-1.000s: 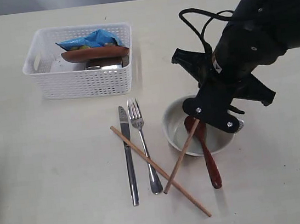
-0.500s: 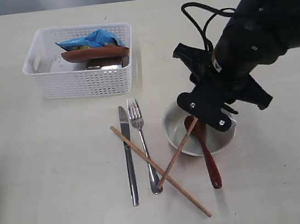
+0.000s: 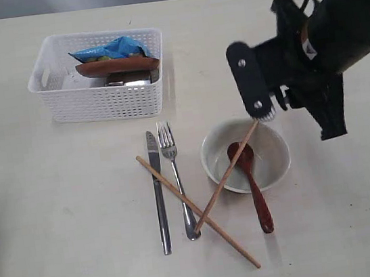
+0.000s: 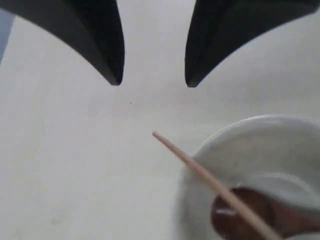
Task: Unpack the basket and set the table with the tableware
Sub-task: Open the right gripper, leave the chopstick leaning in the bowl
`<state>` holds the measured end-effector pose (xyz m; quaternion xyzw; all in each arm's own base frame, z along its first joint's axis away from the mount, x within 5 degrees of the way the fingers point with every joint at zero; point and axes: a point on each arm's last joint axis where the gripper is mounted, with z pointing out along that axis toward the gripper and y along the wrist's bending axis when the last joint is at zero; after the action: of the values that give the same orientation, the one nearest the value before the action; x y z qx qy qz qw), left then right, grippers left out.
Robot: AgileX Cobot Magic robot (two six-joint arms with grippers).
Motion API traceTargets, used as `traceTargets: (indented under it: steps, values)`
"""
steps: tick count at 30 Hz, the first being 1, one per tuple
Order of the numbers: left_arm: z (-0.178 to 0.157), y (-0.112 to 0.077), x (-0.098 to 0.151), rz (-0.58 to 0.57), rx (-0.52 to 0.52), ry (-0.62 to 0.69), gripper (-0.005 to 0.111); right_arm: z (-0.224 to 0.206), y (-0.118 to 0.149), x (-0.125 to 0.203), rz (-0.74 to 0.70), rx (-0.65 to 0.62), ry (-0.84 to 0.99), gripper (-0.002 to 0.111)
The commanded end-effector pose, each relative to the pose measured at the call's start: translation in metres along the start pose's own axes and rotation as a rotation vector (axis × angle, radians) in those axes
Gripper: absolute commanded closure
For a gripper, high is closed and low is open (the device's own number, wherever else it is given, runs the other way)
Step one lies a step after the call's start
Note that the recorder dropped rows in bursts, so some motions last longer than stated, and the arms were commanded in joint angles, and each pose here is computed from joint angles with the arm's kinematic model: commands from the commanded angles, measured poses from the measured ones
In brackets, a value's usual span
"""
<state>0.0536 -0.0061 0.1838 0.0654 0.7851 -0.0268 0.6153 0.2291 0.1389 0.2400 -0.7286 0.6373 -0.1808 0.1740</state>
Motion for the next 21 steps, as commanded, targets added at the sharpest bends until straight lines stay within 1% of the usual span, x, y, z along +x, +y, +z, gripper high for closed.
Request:
traceTargets:
  steps: [1, 3, 4, 5, 7, 11, 12, 15, 19, 21]
  values:
    - [0.000, -0.001, 0.000, -0.003, 0.008, -0.012, 0.107, -0.027, -0.006, 0.009, 0.527, 0.076, -0.045, 0.070]
    - [0.000, -0.001, 0.000, -0.003, 0.008, -0.012, 0.107, -0.041, -0.013, 0.010, 0.761, 0.077, -0.054, 0.070]
    - [0.000, -0.001, 0.000, -0.003, 0.008, -0.012, 0.107, -0.047, -0.016, 0.009, 0.854, 0.060, -0.054, 0.070]
    - [0.000, -0.001, 0.000, -0.003, 0.008, -0.012, 0.107, -0.054, -0.020, 0.007, 0.927, 0.016, -0.060, 0.070]
    - [0.000, -0.001, 0.000, -0.003, 0.008, -0.012, 0.107, -0.069, -0.029, -0.004, 1.023, -0.097, -0.105, 0.070]
    - [0.000, -0.001, 0.000, -0.003, 0.008, -0.012, 0.107, -0.085, -0.043, -0.044, 1.181, -0.407, -0.284, 0.070]
    - [0.000, -0.001, 0.000, -0.003, 0.008, -0.012, 0.107, -0.085, -0.045, -0.054, 1.178, -0.462, -0.303, 0.070]
    - [0.000, -0.001, 0.000, -0.003, 0.008, -0.012, 0.107, -0.075, -0.041, -0.085, 1.085, -0.513, -0.242, 0.070]
    - [0.000, -0.001, 0.000, -0.003, 0.008, -0.012, 0.107, -0.053, -0.020, -0.129, 0.954, -0.495, -0.108, 0.070]
    - [0.000, -0.001, 0.000, -0.003, 0.008, -0.012, 0.107, -0.042, -0.008, -0.147, 0.901, -0.489, -0.078, 0.070]
